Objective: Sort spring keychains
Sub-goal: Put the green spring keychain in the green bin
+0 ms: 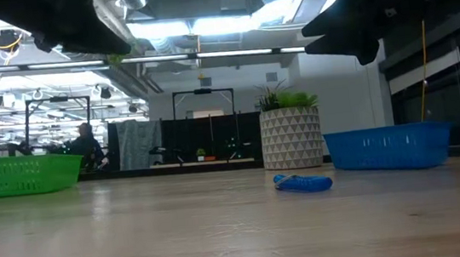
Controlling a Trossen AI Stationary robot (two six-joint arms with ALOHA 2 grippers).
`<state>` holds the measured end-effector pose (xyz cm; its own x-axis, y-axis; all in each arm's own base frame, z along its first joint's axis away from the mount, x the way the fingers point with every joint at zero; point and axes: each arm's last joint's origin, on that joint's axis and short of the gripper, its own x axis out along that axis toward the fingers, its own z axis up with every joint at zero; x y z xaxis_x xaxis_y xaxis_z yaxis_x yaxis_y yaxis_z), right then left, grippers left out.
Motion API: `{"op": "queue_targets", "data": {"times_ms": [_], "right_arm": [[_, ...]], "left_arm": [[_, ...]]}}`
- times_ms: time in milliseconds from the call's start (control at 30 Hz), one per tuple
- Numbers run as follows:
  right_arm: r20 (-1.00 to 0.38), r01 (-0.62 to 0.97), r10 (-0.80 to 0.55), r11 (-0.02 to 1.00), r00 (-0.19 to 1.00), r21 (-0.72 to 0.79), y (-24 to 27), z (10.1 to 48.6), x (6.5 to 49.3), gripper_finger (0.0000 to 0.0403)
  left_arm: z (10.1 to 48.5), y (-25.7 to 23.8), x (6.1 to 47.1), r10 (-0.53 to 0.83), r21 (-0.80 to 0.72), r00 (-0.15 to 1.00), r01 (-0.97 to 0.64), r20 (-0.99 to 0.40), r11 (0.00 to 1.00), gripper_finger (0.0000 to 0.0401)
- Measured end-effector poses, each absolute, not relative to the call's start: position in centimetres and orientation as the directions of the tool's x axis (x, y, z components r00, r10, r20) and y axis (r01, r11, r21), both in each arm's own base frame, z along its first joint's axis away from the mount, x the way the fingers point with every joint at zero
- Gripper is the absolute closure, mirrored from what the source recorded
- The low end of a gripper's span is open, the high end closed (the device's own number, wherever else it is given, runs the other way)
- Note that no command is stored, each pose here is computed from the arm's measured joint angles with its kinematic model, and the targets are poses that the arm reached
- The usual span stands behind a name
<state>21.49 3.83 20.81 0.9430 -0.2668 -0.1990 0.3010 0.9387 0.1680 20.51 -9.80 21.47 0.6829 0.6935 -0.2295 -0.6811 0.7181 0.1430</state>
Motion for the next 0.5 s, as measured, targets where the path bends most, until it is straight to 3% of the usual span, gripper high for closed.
{"op": "queue_targets", "data": {"times_ms": [500], "right_arm": [[-0.199, 0.304, -0.266, 0.934, 0.943, 0.190, 3.83, 20.81, 21.49, 0.0183]], "left_arm": [[20.83, -8.97, 19.81, 0.739, 0.168, 0.632, -0.722, -0.232, 0.671, 0.0374]]}}
